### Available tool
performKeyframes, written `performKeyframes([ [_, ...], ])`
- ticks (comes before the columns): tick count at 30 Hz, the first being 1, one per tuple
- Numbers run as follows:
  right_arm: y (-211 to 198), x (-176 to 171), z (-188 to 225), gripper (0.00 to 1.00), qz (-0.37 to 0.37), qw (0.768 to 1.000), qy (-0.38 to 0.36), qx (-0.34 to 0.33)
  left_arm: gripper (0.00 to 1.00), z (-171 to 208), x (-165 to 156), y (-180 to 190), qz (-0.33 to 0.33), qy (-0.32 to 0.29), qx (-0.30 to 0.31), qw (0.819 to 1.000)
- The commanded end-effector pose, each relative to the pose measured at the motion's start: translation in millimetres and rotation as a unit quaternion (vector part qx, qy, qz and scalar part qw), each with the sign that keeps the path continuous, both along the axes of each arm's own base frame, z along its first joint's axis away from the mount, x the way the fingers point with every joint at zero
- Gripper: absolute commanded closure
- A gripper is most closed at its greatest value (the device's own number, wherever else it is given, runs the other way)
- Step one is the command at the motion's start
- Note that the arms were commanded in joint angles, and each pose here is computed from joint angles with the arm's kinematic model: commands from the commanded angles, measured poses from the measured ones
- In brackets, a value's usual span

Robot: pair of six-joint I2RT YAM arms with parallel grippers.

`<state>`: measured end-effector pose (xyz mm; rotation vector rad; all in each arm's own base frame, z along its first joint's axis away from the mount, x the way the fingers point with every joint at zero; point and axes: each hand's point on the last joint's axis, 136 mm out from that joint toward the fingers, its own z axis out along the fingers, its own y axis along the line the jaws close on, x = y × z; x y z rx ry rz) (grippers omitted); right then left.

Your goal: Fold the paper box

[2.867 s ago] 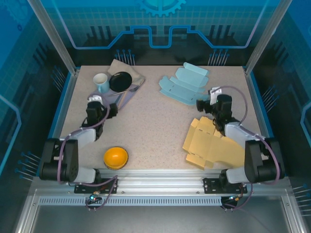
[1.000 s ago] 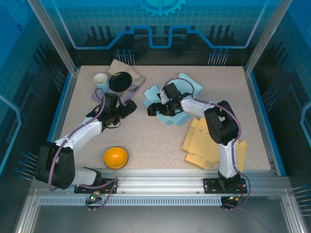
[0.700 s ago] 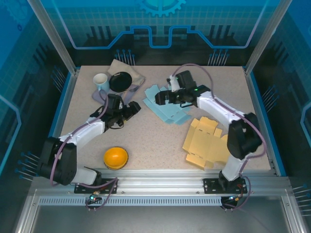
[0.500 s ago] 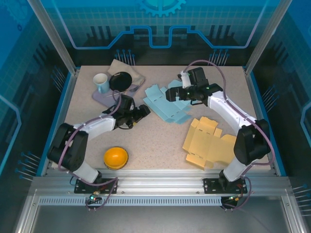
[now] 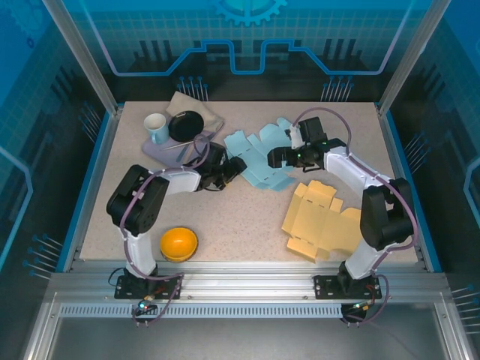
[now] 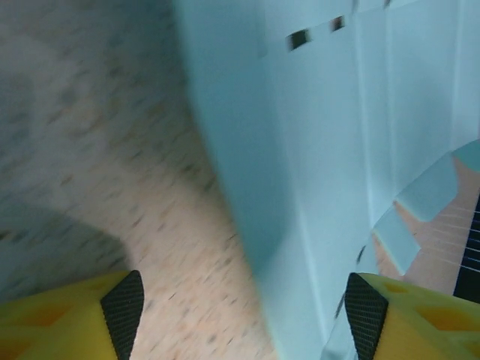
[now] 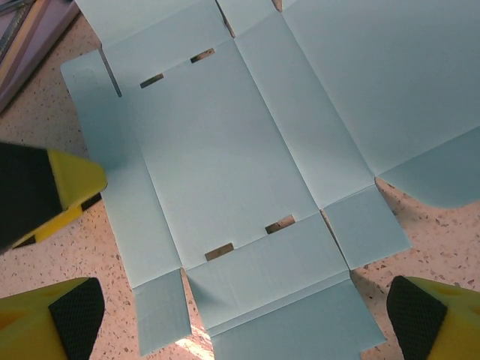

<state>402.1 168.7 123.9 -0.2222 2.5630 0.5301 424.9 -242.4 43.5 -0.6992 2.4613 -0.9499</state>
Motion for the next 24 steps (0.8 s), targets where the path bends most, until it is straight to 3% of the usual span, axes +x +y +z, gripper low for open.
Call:
performKeyframes([
  [1, 3, -1, 5, 0.0, 0.009, 1.0, -0.01, 0.014, 0.29, 3, 24, -11, 0.017, -0.036, -0.012, 0.999],
  [7, 0, -2, 16, 0.02, 0.018, 0.999, -0.028, 0.012, 0.56, 26, 54, -28, -0.004, -0.084, -0.003, 0.996],
  [10, 0, -1, 25, 0.02, 0.021, 0.999, -0.039, 0.013, 0.8, 37, 64, -31, -0.009, -0.104, 0.001, 0.995],
  [11, -1, -1, 28, 0.02, 0.021, 0.999, -0.044, 0.011, 0.94, 46, 67, -32, -0.011, -0.114, 0.003, 0.993],
  [12, -2, -2, 30, 0.03, 0.022, 0.999, -0.047, 0.007, 1.0, 54, 69, -31, -0.015, -0.122, 0.01, 0.992],
  [17, -5, -3, 57, 0.07, 0.042, 0.995, -0.09, -0.005, 1.0, 127, 65, -9, -0.057, -0.183, 0.123, 0.974],
  [18, -4, -3, 67, 0.12, 0.052, 0.993, -0.108, -0.004, 1.0, 147, 61, -2, -0.072, -0.202, 0.158, 0.964],
  [21, -2, 0, 104, 0.13, 0.063, 0.984, -0.165, 0.003, 1.0, 201, 47, 22, -0.115, -0.243, 0.259, 0.928],
  [24, -2, 3, 144, 0.15, 0.065, 0.968, -0.244, 0.001, 1.0, 242, 24, 35, -0.176, -0.271, 0.323, 0.89],
])
